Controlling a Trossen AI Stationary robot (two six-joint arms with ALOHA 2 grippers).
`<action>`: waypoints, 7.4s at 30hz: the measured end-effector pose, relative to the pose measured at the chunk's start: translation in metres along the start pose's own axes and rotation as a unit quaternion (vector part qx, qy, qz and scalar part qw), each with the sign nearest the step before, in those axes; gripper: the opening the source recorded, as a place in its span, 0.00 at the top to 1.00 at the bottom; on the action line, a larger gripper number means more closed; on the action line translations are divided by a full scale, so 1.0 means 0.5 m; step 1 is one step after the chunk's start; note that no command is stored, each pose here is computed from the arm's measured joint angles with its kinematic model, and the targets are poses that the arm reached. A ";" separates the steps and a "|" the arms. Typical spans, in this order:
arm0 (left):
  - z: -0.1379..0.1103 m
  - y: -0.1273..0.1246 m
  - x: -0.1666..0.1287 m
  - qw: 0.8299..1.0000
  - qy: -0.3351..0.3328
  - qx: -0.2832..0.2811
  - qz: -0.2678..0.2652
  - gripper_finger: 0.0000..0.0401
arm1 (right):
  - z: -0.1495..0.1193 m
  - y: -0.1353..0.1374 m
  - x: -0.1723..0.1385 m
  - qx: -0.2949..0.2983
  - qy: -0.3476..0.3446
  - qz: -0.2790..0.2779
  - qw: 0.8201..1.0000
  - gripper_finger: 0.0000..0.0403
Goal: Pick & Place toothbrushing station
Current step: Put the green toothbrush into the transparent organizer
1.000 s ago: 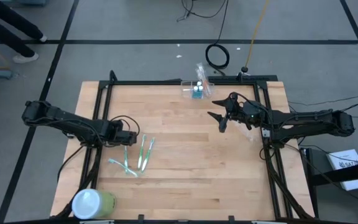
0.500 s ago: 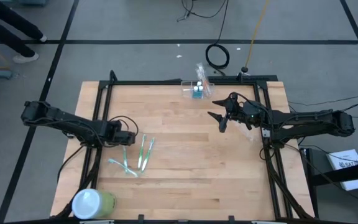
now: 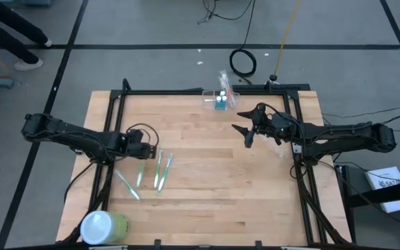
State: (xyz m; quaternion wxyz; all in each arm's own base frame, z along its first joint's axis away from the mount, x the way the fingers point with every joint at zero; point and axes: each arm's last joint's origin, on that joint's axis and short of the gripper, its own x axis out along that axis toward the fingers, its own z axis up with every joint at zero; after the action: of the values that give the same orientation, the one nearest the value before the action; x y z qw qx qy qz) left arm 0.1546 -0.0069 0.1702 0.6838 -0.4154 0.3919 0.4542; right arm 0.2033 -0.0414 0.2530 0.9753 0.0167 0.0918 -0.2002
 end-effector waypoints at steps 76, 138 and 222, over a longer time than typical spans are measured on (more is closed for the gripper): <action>0.297 -0.269 -0.036 0.689 -0.444 0.370 -0.438 0.88 | 0.027 -0.022 0.274 0.023 -0.103 0.206 0.973 0.82; 0.299 -0.229 -0.096 0.726 -0.463 0.369 -0.349 0.29 | 0.012 -0.268 0.339 0.019 -0.020 -0.046 0.999 0.50; -0.193 -0.088 -0.034 0.898 0.217 -0.268 0.274 0.29 | -0.002 -0.055 0.042 -0.032 -0.132 0.190 0.972 0.46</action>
State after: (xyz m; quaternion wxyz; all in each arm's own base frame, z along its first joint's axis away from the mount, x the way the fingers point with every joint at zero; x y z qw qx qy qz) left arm 0.1761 -0.1120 0.1616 0.2929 -0.5476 0.4924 0.6099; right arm 0.2114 -0.0750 0.2483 0.9990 -0.0239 -0.0367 -0.0085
